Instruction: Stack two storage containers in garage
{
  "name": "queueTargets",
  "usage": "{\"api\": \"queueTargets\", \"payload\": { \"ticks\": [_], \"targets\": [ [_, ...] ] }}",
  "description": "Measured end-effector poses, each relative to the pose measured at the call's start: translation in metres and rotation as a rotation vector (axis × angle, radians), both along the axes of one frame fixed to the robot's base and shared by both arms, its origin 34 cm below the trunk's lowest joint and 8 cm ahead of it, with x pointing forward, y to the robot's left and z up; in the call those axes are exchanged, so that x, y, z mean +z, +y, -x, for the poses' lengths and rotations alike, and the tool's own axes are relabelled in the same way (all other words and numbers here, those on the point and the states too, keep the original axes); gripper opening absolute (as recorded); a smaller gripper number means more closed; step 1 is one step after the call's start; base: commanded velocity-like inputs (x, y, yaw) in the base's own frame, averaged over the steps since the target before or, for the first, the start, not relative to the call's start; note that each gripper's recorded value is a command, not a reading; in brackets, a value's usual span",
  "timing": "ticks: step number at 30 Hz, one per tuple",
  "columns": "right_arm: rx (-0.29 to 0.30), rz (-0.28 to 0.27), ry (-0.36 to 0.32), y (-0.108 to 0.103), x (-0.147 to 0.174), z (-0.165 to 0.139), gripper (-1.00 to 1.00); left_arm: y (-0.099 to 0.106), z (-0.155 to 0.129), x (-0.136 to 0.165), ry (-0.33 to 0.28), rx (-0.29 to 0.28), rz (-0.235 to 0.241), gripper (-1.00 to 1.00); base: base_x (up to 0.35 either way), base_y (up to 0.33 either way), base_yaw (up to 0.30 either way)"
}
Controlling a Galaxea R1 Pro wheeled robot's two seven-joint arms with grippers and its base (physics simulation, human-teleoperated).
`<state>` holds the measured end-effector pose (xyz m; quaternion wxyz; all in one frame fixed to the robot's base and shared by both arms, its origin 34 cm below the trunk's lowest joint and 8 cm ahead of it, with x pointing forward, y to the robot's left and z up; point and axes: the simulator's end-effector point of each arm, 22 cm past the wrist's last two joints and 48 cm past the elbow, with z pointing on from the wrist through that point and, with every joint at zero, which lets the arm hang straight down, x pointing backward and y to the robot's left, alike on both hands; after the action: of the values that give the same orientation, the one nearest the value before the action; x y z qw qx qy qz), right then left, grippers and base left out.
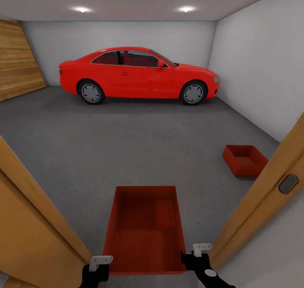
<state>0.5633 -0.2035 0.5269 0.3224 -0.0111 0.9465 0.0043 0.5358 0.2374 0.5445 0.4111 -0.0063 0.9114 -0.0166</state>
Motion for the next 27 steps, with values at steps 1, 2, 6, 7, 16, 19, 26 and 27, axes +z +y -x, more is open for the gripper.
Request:
{"api": "queueTargets", "payload": {
  "ticks": [1,2,6,7,16,19,26,27],
  "targets": [
    [0.000,0.000,0.000,0.0000,-0.0001,0.0000,-1.00,0.0000,0.0000,-0.0001,0.000,0.000,0.000,-1.00,0.117,0.000,0.000],
    [0.000,0.000,0.000,0.0000,-0.0001,-0.0001,-1.00,0.0000,-0.0001,-0.0001,0.000,0.000,0.000,-1.00,0.075,0.000,0.000],
    [-0.001,0.000,0.000,0.0000,-0.0002,-0.0001,-1.00,0.0000,-0.0001,-0.0002,0.000,0.000,0.000,-1.00,0.038,0.000,0.000],
    [0.000,0.000,0.000,0.0000,-0.0002,-0.0001,-1.00,0.0000,-0.0001,-0.0002,0.000,0.000,0.000,-1.00,0.016,0.000,0.000],
    [-0.001,0.000,-0.001,0.0000,0.0001,0.0000,-1.00,0.0000,0.0000,0.0001,0.000,0.000,0.000,-1.00,0.133,0.000,0.000],
    [0.000,0.000,0.000,0.0000,0.0001,0.0000,-1.00,0.0000,0.0000,0.0001,0.000,0.000,0.000,-1.00,0.297,0.000,0.000],
    [0.000,0.000,0.000,0.0000,-0.0002,-0.0001,-1.00,0.0000,-0.0001,-0.0002,0.000,0.000,0.000,-1.00,0.085,0.000,0.000],
    [0.000,0.000,0.000,0.0000,-0.0002,-0.0001,-1.00,0.0000,-0.0001,-0.0002,0.000,0.000,0.000,-1.00,0.017,0.000,0.000]
  ]
}}
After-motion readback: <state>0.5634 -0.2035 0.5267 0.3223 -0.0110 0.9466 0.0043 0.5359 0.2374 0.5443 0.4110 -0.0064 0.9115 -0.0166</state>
